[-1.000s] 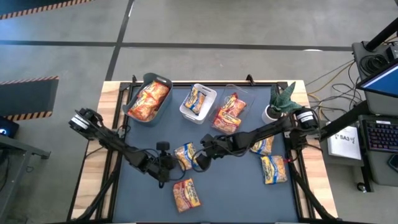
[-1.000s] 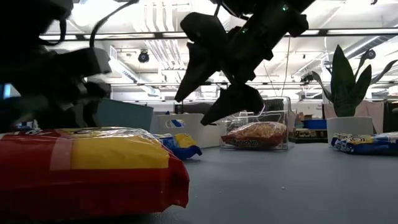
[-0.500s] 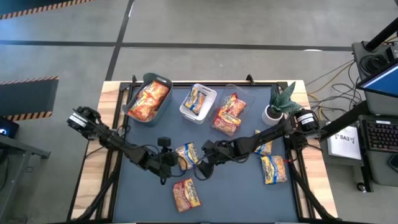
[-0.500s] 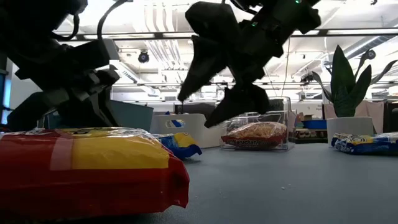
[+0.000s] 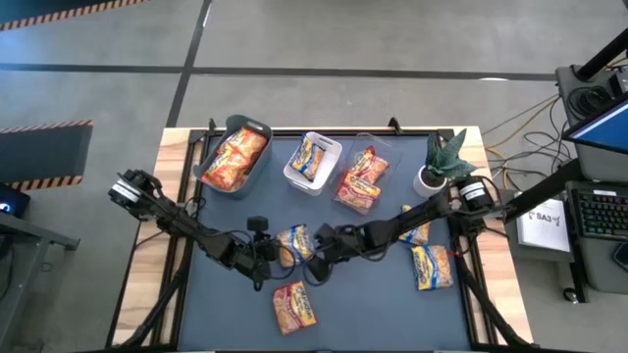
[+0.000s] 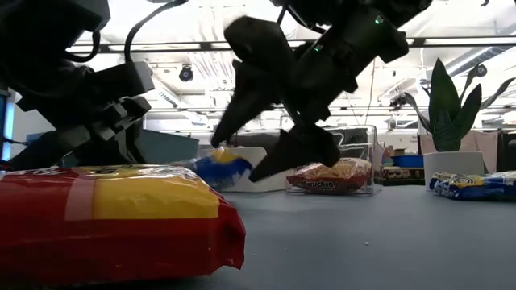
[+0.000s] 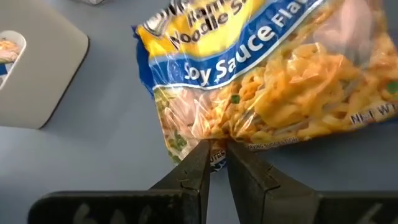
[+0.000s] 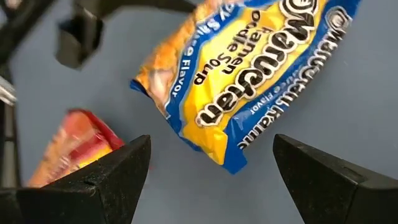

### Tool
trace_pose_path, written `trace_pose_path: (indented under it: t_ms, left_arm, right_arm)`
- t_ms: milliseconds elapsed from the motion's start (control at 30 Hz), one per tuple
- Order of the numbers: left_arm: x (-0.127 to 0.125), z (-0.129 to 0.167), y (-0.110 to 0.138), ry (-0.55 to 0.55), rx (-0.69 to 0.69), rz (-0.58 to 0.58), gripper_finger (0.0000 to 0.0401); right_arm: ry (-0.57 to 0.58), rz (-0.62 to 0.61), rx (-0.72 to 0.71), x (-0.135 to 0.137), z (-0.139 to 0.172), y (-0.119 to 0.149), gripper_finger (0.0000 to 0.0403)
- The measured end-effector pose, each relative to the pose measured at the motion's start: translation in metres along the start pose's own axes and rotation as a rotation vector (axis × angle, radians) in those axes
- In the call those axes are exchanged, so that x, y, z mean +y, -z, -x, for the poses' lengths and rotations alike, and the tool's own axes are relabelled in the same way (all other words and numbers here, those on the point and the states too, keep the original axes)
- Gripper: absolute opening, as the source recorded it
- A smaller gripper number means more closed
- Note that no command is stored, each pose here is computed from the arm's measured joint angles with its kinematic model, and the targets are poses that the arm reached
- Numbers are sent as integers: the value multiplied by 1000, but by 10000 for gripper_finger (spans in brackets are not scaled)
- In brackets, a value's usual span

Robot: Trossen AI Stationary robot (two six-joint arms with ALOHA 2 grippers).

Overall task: Sort Maruchan noodles
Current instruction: Put the blue noodle pack into the white bin

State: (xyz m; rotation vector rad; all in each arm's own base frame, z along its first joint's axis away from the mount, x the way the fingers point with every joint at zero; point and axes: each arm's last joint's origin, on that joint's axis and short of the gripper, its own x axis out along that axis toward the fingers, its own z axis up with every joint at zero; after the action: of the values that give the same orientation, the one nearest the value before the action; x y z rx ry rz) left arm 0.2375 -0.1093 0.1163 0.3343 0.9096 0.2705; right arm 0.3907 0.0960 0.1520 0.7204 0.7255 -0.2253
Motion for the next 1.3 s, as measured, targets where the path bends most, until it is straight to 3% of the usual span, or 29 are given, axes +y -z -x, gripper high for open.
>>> trace_pose_path:
  t_ms: [367, 633, 867, 1033, 1300]
  left_arm:
    - [0, -3, 10, 27, 37, 39, 38]
    - [1, 9, 8, 49, 46, 16, 38]
    - [8, 29, -8, 105, -48, 62, 38]
    - [3, 29, -18, 158, -153, 88, 38]
    - [-5, 15, -8, 144, -101, 95, 38]
  right_arm:
    - [-84, -60, -83, -6, -15, -9, 327]
    - [-41, -51, -49, -14, -16, -10, 327]
    - [-32, -13, -47, -11, -5, -15, 327]
    - [-27, -4, -31, -12, -3, -13, 327]
    - [-28, -12, -12, -11, -3, -3, 327]
